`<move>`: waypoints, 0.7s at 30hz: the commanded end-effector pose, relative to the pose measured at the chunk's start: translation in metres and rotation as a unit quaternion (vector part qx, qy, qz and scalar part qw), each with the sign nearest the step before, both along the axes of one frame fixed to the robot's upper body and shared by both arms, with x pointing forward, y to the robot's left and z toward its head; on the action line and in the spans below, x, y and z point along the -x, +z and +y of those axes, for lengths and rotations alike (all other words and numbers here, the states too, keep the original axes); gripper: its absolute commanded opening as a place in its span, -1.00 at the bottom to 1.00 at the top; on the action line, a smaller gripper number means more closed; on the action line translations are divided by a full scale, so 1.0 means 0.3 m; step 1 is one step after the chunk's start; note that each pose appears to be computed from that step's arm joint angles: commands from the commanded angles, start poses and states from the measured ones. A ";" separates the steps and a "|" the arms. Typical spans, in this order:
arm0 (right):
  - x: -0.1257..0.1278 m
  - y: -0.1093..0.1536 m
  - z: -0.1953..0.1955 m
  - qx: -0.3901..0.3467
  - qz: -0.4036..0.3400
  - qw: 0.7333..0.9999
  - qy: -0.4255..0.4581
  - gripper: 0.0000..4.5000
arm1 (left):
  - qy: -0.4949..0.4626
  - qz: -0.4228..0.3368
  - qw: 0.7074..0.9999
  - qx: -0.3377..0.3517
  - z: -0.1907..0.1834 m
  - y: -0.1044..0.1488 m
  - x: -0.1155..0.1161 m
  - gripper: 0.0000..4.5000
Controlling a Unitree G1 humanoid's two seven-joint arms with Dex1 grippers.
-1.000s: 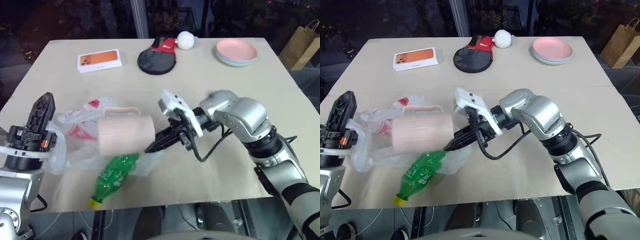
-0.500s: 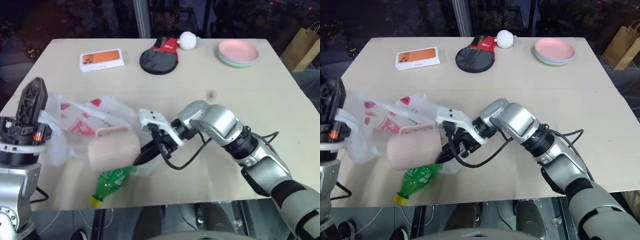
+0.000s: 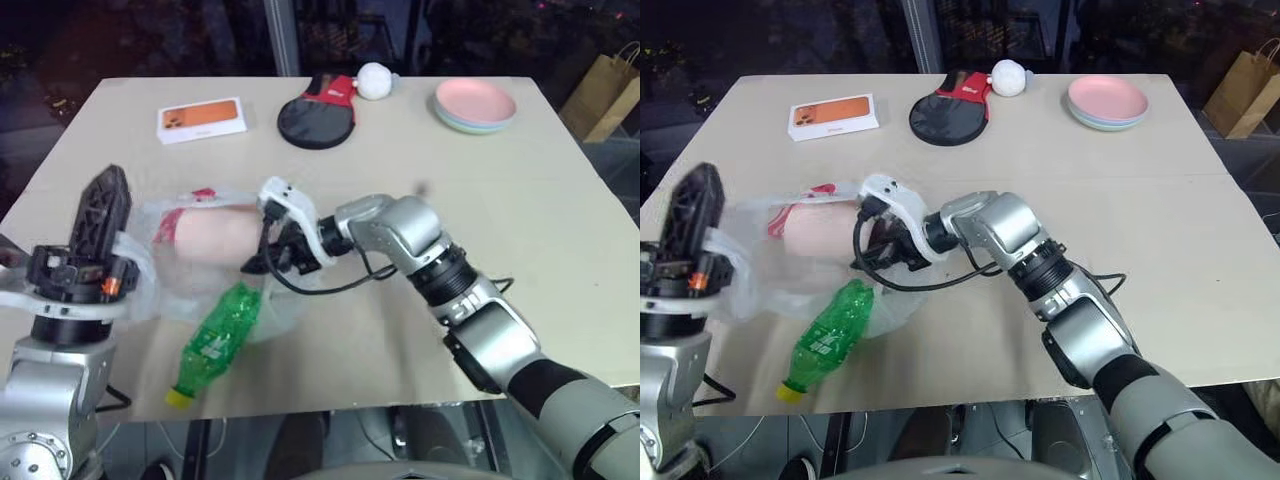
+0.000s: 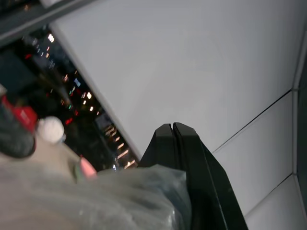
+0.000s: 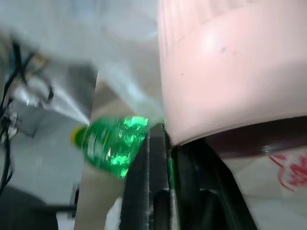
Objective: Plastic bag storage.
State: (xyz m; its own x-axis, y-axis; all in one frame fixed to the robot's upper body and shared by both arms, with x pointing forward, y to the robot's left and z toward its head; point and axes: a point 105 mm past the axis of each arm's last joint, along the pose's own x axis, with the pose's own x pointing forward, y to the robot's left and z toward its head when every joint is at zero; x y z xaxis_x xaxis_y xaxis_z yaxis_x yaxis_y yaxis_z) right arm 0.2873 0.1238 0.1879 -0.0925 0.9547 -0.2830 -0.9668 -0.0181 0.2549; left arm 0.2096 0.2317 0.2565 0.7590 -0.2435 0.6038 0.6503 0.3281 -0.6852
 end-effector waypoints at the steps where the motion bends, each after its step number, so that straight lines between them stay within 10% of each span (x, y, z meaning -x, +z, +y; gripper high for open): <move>1: 0.003 0.091 0.048 -0.048 -0.018 0.999 -0.009 -0.09 | -0.017 -0.029 0.999 -0.001 -0.034 0.036 0.017 -1.00; 6: -0.023 0.106 0.054 -0.067 -0.024 0.997 -0.039 0.99 | -0.022 -0.030 0.999 0.002 -0.037 0.044 0.000 -1.00; 21: 0.016 0.162 -0.306 -0.085 -0.090 0.991 0.054 0.99 | 0.022 0.004 1.000 0.011 0.078 -0.005 -0.030 -1.00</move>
